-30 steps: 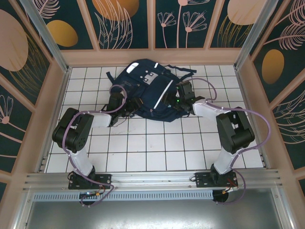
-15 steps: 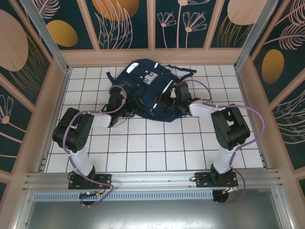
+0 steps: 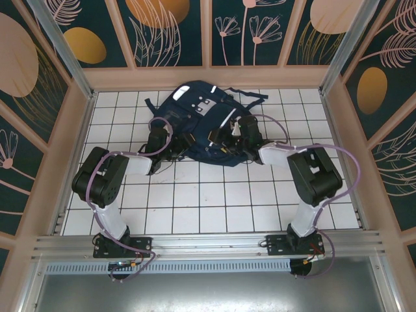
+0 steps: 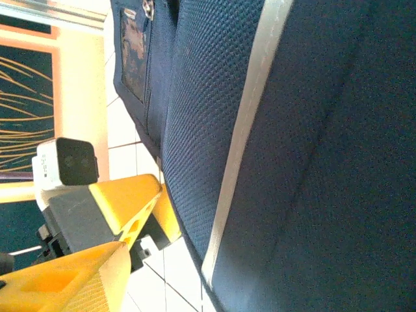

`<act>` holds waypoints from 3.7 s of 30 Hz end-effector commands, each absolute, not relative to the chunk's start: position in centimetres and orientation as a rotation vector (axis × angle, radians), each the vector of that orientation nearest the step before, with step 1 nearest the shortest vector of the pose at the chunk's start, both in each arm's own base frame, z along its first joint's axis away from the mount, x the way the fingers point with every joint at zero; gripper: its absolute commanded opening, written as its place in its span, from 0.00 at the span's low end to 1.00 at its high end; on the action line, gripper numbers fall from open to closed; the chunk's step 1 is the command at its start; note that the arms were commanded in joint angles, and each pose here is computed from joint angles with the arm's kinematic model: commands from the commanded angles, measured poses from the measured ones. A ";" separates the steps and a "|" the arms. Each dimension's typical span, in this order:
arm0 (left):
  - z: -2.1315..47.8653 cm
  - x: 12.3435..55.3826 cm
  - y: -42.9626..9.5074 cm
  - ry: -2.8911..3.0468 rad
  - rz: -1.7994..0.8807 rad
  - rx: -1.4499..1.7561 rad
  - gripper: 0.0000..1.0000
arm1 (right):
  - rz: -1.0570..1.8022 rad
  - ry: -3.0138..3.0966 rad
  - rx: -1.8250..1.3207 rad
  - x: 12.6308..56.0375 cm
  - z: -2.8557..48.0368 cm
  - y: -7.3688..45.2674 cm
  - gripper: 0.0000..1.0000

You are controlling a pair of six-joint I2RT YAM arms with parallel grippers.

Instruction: Pack books, pencil case, and school supplies into a backpack

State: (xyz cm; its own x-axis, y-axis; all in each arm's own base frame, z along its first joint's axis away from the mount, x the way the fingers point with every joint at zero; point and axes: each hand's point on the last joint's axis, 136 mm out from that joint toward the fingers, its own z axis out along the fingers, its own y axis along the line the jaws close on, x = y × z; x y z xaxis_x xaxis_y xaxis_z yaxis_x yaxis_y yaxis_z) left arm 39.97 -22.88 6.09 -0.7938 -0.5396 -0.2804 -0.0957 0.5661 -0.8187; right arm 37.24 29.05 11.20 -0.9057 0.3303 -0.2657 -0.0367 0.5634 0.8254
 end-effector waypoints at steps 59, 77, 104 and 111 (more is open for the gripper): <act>4.2 37.7 -24.7 2.430 -1.232 -0.514 0.74 | -0.110 2.441 -0.156 41.8 5.7 29.8 0.26; 5.2 44.6 -22.6 2.386 -0.975 -0.519 0.78 | 0.487 2.554 -0.254 38.4 9.7 28.8 0.00; 2.6 46.3 -20.5 2.392 -1.008 -0.630 0.78 | 0.497 2.541 -0.016 40.7 8.7 28.7 0.44; 2.9 45.7 -20.7 2.389 -1.039 -0.621 0.78 | 0.342 2.532 0.086 42.7 6.3 28.5 0.43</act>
